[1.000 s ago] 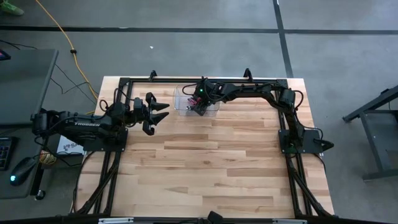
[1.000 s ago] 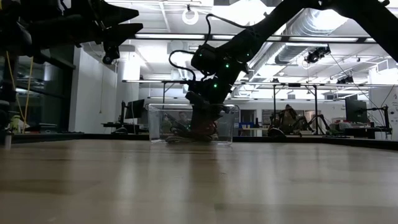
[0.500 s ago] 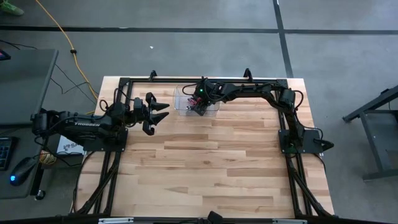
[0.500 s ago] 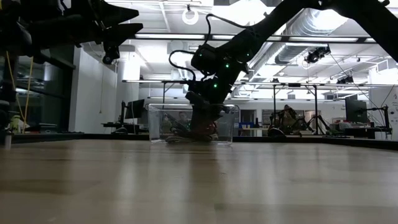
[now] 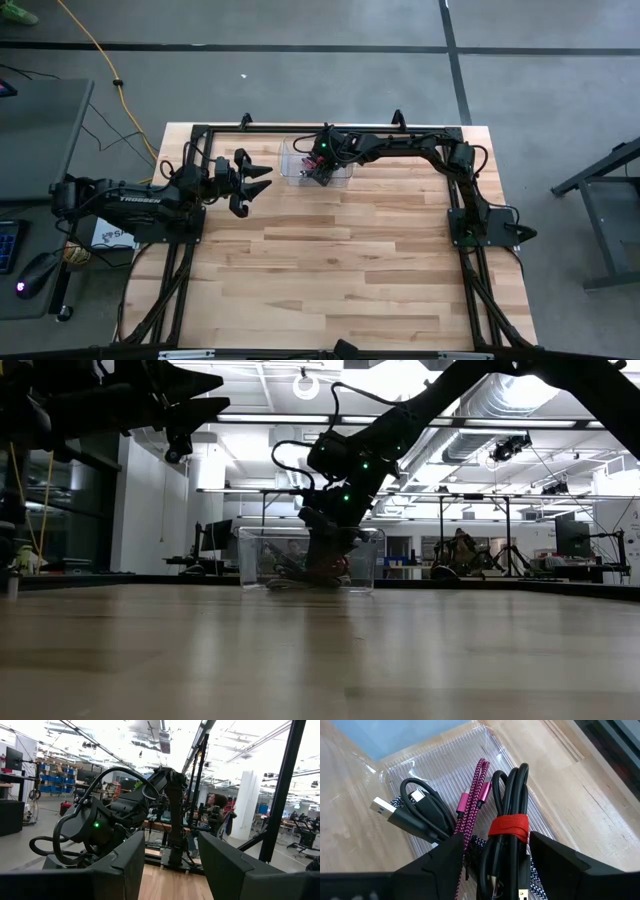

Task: Pick and place USB-C Cables
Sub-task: Return to Home Position

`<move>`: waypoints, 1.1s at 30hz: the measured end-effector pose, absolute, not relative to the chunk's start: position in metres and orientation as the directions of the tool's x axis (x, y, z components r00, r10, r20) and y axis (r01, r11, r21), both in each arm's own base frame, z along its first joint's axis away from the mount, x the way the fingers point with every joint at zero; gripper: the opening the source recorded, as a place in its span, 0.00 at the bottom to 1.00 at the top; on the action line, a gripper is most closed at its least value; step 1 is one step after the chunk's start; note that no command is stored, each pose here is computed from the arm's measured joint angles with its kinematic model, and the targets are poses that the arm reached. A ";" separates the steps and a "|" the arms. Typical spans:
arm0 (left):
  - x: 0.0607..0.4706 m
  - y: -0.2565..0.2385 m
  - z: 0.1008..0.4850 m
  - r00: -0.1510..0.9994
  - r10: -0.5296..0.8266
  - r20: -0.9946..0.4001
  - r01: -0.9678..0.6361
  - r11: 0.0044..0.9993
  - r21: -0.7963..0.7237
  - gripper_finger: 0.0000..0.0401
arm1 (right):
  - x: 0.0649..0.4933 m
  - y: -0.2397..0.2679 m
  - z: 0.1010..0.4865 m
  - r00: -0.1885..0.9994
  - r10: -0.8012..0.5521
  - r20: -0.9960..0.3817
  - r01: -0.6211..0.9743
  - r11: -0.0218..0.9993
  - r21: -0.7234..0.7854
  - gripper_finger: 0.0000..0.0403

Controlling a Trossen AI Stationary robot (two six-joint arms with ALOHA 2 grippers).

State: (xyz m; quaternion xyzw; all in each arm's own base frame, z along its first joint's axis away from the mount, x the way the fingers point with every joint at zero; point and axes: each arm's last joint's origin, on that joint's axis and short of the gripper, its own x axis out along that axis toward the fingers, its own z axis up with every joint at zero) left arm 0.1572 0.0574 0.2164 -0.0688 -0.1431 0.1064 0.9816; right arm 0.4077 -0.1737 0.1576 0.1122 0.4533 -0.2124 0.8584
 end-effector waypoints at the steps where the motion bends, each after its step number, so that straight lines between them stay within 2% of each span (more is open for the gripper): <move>1: 0.157 0.057 0.216 0.936 0.228 0.266 -0.189 0.968 -0.166 0.41 | 0.408 -0.174 0.158 0.499 -0.263 -0.826 0.466 0.885 0.000 0.54; 20: 0.157 0.057 0.216 0.936 0.228 0.267 -0.189 0.968 -0.166 0.41 | 0.410 -0.173 0.164 0.557 -0.239 -0.796 0.421 0.907 0.022 0.54; 33: 0.157 0.057 0.216 0.937 0.228 0.266 -0.188 0.968 -0.166 0.41 | 0.401 -0.168 0.214 0.636 -0.272 -0.722 0.424 0.905 0.032 0.54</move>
